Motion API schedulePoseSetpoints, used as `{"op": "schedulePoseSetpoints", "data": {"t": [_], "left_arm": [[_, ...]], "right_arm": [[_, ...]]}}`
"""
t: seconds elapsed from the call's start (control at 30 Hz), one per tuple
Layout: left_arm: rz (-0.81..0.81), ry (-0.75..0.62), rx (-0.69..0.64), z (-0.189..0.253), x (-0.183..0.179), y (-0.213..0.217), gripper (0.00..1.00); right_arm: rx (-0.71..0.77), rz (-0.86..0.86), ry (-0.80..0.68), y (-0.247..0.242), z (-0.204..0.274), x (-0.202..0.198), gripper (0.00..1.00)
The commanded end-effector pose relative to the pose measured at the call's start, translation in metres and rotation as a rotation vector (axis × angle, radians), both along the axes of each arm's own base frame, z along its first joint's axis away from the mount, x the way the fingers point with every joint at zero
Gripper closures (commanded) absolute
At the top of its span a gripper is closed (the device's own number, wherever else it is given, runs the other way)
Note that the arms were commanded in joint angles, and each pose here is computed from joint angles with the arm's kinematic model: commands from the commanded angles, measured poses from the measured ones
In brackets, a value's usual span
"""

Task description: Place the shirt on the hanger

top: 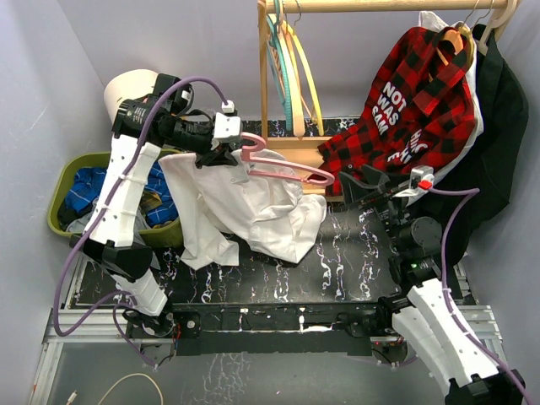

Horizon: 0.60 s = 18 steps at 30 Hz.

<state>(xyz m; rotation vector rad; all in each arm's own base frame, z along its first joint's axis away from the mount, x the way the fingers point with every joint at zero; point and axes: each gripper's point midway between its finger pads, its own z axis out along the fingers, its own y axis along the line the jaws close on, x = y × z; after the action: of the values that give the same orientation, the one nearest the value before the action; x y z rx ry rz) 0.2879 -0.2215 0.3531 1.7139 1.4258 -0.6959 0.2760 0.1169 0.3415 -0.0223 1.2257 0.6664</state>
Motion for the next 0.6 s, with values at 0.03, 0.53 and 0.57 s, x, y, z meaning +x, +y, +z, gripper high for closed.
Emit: {"op": "schedulePoseSetpoints", "data": {"t": [0.03,0.53,0.57], "left_arm": [[0.03,-0.107,-0.056,0.044,-0.018,0.006,1.0],[0.016,-0.105,-0.105,0.064,-0.05,0.009,1.0],[0.014,-0.107,-0.108,0.065,-0.051,0.009,1.0]], "right_arm": [[0.045,0.233,0.017,0.025,-0.019,-0.028,0.19],[0.186,0.587,0.069,0.073,-0.045,-0.017,0.26],[0.205,0.589,0.082,0.074,-0.047,-0.011,0.26]]}}
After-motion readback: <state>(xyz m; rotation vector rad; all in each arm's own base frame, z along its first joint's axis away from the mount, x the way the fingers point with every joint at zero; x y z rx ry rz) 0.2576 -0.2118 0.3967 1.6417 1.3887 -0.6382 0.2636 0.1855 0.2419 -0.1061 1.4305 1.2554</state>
